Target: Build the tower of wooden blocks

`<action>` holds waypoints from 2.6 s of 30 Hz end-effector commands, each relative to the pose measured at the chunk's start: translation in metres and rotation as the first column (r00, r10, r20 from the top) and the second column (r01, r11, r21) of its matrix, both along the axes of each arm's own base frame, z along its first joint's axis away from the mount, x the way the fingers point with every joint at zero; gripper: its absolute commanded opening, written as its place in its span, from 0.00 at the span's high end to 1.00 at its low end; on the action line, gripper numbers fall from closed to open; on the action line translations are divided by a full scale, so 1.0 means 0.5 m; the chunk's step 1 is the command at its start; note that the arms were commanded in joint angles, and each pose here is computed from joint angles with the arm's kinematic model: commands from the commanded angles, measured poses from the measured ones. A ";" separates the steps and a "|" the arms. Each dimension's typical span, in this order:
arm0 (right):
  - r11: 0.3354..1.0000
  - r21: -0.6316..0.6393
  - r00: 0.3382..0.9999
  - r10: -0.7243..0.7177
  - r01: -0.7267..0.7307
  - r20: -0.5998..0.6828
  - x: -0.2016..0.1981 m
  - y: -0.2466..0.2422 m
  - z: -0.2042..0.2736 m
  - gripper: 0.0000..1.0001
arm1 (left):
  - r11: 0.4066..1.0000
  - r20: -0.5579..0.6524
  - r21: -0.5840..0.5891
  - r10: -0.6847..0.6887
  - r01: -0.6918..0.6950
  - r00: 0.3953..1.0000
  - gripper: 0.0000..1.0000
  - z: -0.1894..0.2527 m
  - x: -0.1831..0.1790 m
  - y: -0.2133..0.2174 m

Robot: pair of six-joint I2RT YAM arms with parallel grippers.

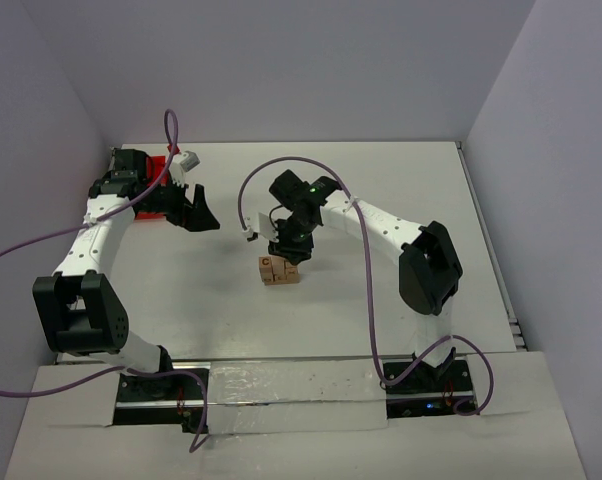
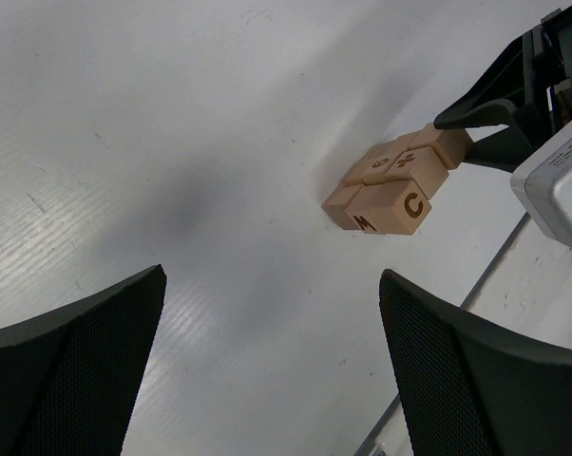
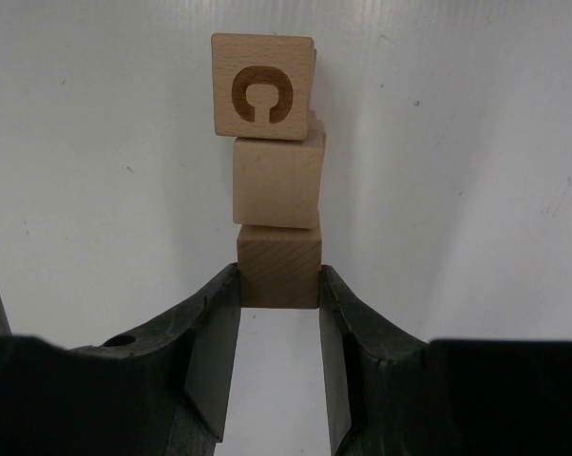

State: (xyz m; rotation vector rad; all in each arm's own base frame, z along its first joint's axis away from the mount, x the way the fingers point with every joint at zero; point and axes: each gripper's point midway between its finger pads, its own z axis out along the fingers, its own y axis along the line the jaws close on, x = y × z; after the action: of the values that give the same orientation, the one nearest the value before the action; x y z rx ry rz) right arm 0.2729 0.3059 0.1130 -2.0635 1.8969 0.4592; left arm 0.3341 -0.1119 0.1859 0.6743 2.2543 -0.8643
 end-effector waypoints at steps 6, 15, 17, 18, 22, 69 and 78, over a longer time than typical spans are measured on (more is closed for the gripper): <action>0.999 0.043 0.999 0.009 -0.011 0.036 0.015 0.029 0.021 0.68 | 1.000 0.036 -0.004 -0.010 0.010 0.999 0.01 0.021 0.002 0.004; 0.999 0.028 0.999 0.022 -0.023 0.032 0.010 0.024 0.010 0.64 | 1.000 0.033 -0.003 -0.007 0.007 0.999 0.01 0.019 0.004 0.006; 0.999 0.024 0.999 0.021 -0.022 0.032 0.010 0.022 0.006 0.64 | 1.000 0.034 -0.004 -0.007 0.007 0.999 0.01 0.020 0.004 0.005; 1.000 0.022 0.999 0.020 -0.021 0.030 0.009 0.022 0.005 0.63 | 1.000 0.032 -0.004 -0.007 0.007 0.999 0.01 0.019 0.005 0.005; 0.999 0.021 0.999 0.028 -0.028 0.023 0.002 0.025 0.003 0.62 | 1.000 0.031 -0.001 -0.006 0.006 0.999 0.01 0.019 0.006 0.007; 0.844 0.389 0.902 -0.426 0.368 0.070 0.082 -0.051 0.287 0.00 | 0.987 0.089 0.113 0.107 -0.117 0.990 0.01 0.043 0.093 -0.011; 0.371 0.460 0.467 -0.877 0.806 -0.112 0.248 -0.299 0.301 0.00 | 0.970 0.089 0.067 0.228 -0.235 0.970 0.01 0.067 0.148 -0.014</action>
State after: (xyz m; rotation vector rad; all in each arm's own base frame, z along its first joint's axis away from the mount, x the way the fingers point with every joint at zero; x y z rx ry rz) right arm 0.3694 0.2015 0.2635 -0.9695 2.0672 0.4048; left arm 0.3841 -0.1242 0.1971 0.5744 2.3057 -0.6870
